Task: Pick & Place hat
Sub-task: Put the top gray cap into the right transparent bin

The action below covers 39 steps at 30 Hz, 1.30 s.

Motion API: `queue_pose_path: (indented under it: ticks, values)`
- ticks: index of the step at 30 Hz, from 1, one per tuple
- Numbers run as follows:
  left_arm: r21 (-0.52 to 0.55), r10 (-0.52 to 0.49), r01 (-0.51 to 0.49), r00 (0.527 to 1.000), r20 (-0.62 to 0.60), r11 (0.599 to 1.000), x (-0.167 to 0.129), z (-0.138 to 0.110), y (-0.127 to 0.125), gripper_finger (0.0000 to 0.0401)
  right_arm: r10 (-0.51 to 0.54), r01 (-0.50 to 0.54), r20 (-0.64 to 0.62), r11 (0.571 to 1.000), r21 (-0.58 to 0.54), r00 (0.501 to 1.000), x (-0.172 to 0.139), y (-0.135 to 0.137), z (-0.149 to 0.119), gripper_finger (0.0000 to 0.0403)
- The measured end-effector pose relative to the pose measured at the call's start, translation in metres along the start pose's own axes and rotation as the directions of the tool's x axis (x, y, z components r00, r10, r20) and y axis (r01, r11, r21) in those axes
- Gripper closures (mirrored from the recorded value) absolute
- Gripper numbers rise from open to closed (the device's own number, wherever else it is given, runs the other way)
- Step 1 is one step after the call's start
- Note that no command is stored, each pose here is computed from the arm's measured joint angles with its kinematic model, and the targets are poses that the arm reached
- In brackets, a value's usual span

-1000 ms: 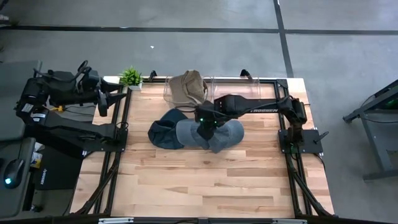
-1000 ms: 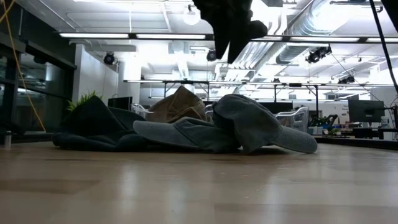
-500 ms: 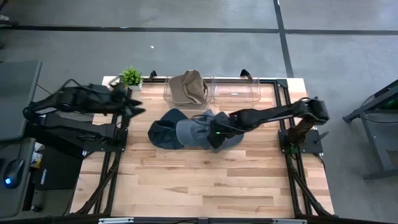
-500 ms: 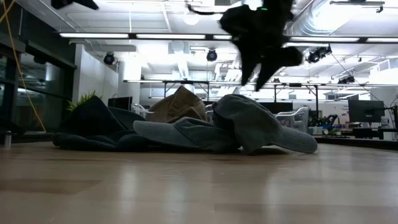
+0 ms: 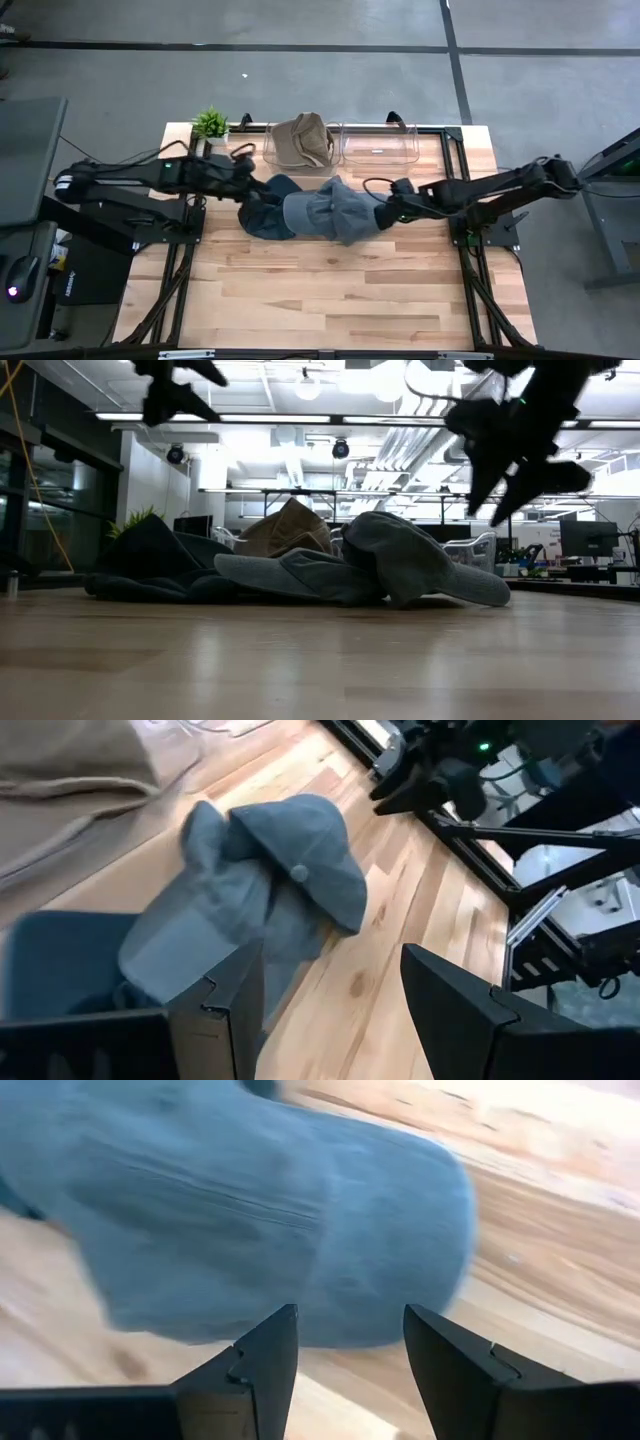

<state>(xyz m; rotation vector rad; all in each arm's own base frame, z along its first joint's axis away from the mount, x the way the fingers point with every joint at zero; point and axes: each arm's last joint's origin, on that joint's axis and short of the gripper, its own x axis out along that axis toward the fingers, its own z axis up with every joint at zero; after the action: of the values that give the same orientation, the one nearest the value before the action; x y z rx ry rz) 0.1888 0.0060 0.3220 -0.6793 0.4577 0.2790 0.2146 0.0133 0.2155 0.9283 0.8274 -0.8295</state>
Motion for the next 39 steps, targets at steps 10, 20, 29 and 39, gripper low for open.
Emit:
queue_pose_path:
  ticks: [10,20,29,39]
  values:
    - [0.000,-0.056,0.057,0.993,-0.101,0.998,0.073,-0.005,-0.008,0.0208,-0.071,0.070,0.003,0.992,0.107,0.998,0.026,-0.040,-0.016,0.0226]
    - [-0.012,-0.161,0.161,0.976,-0.146,0.987,0.125,-0.013,-0.011,0.0208,-0.067,0.062,0.049,0.992,0.112,0.997,0.039,-0.050,-0.008,0.0226]
    - [-0.047,-0.202,0.197,0.960,-0.192,0.979,0.154,-0.023,-0.007,0.0208,-0.007,-0.001,0.068,0.992,0.124,0.998,0.053,-0.059,-0.004,0.0226]
    - [-0.051,-0.199,0.192,0.959,-0.201,0.980,0.158,-0.026,-0.006,0.0208,0.031,-0.036,0.053,0.995,0.092,0.998,0.058,-0.063,-0.001,0.0226]
